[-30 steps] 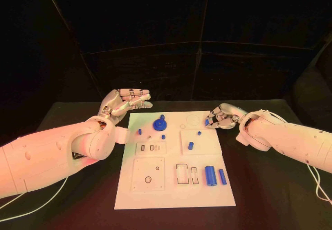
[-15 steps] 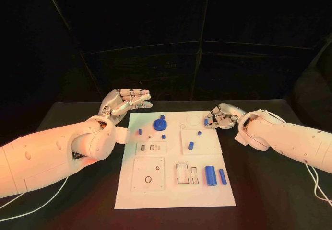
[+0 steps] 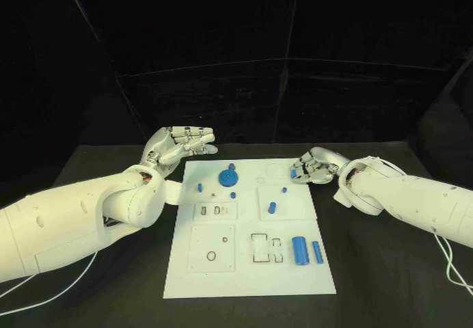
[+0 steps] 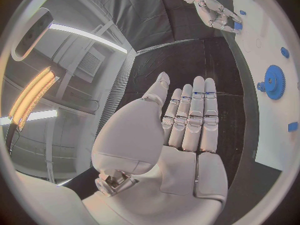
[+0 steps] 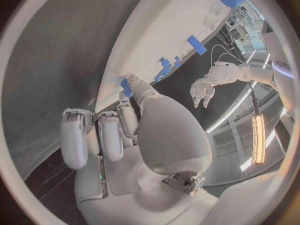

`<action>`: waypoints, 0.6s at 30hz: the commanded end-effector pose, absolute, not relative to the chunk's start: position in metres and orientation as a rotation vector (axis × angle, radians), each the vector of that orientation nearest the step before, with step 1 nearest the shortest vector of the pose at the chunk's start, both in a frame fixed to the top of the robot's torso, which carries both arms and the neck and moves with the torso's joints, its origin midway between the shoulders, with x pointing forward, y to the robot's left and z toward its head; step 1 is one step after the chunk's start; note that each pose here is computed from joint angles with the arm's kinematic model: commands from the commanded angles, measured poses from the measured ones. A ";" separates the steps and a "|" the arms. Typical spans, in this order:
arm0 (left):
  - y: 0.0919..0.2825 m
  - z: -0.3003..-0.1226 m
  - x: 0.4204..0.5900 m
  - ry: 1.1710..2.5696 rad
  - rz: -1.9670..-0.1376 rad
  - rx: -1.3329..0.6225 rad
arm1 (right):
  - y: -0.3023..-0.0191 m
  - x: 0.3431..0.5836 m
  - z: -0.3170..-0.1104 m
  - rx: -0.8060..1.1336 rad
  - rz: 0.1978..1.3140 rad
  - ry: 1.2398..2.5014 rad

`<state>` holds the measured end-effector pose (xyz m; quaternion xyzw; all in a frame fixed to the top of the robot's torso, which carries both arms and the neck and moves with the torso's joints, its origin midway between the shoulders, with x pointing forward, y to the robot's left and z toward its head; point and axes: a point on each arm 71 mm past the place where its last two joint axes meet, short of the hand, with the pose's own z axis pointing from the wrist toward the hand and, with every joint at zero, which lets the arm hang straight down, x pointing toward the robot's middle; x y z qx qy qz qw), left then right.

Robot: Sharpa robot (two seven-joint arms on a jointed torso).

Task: Assemble the parts on the task board

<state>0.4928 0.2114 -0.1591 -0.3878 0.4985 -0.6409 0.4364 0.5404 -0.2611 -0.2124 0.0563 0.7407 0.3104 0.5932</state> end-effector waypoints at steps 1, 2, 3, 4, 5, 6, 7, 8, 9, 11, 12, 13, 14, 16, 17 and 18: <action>0.211 -0.158 0.493 1.239 -1.602 -0.956 | -0.260 0.541 -0.211 0.126 0.724 1.711; 0.211 -0.158 0.493 1.239 -1.602 -0.956 | -0.260 0.541 -0.211 0.126 0.724 1.710; 0.211 -0.158 0.493 1.239 -1.602 -0.956 | -0.259 0.541 -0.211 0.125 0.724 1.710; 0.211 -0.158 0.493 1.239 -1.602 -0.956 | -0.259 0.541 -0.211 0.125 0.725 1.710; 0.211 -0.158 0.493 1.239 -1.601 -0.956 | -0.259 0.541 -0.211 0.125 0.725 1.711; 0.211 -0.158 0.493 1.239 -1.601 -0.956 | -0.259 0.541 -0.211 0.124 0.725 1.711; 0.211 -0.158 0.493 1.239 -1.601 -0.956 | -0.259 0.541 -0.211 0.124 0.726 1.712; 0.211 -0.158 0.493 1.239 -1.601 -0.956 | -0.259 0.541 -0.211 0.124 0.726 1.712; 0.211 -0.158 0.493 1.239 -1.601 -0.956 | -0.258 0.541 -0.211 0.123 0.726 1.712; 0.211 -0.158 0.493 1.239 -1.601 -0.956 | -0.258 0.541 -0.211 0.123 0.727 1.713; 0.211 -0.158 0.493 1.239 -1.600 -0.956 | -0.258 0.541 -0.211 0.123 0.727 1.713; 0.211 -0.158 0.493 1.239 -1.600 -0.956 | -0.258 0.541 -0.211 0.123 0.726 1.712; 0.211 -0.158 0.493 1.239 -1.600 -0.956 | -0.258 0.541 -0.211 0.123 0.726 1.711; 0.211 -0.158 0.493 1.239 -1.600 -0.956 | -0.259 0.541 -0.211 0.124 0.725 1.707; 0.211 -0.158 0.493 1.239 -1.600 -0.956 | -0.259 0.541 -0.210 0.125 0.724 1.705; 0.211 -0.158 0.493 1.239 -1.600 -0.957 | -0.259 0.541 -0.210 0.126 0.723 1.701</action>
